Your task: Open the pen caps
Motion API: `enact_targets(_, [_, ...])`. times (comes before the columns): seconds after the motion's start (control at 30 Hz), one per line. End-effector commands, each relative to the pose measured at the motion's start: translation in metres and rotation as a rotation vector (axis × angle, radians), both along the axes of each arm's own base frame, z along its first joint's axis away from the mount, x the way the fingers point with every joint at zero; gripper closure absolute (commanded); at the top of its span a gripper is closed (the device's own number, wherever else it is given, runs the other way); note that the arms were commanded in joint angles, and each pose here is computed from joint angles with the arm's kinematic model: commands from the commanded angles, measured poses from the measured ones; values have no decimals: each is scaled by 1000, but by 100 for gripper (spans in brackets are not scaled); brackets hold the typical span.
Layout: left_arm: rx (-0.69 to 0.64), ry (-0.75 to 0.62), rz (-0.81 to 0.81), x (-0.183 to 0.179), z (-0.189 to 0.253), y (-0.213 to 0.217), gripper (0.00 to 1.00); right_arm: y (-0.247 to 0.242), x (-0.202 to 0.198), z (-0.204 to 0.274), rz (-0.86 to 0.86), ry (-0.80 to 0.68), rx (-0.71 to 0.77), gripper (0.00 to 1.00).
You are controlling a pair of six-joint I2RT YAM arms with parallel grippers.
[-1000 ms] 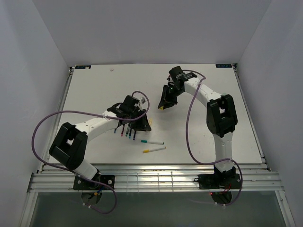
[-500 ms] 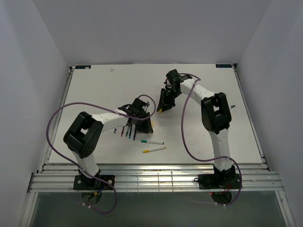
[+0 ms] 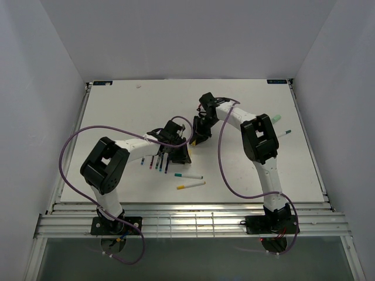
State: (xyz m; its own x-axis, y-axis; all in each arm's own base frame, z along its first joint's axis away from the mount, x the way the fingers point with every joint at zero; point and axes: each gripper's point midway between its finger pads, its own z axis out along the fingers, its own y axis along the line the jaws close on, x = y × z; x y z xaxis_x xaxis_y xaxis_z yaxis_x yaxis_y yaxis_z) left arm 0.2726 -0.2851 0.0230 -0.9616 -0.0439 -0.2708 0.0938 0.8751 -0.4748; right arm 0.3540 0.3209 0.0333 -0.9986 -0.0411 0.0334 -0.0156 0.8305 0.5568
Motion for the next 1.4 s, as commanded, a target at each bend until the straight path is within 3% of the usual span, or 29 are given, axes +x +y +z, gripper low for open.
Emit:
enact_targets(0.0, [42, 26, 7, -6, -11, 5, 66, 5, 8, 1, -9, -28, 12, 74])
enact_targets(0.37, [83, 47, -3, -15, -21, 16, 50, 1, 14, -13, -38, -20, -41, 63])
enact_targets(0.63, [96, 31, -20, -19, -21, 22, 47, 6, 24, -8, -48, -39, -39, 57])
enact_targets(0.93, [79, -135, -59, 2, 43, 21, 44, -4, 70, 69, -129, -268, -38, 49])
enact_targets(1.13, [45, -291, -106, 12, 104, 20, 41, -85, 111, 125, -351, -403, -123, 47])
enact_targets(1.37, [-45, -343, -117, 2, 122, 17, 39, -254, 152, 128, -642, -506, -446, 47])
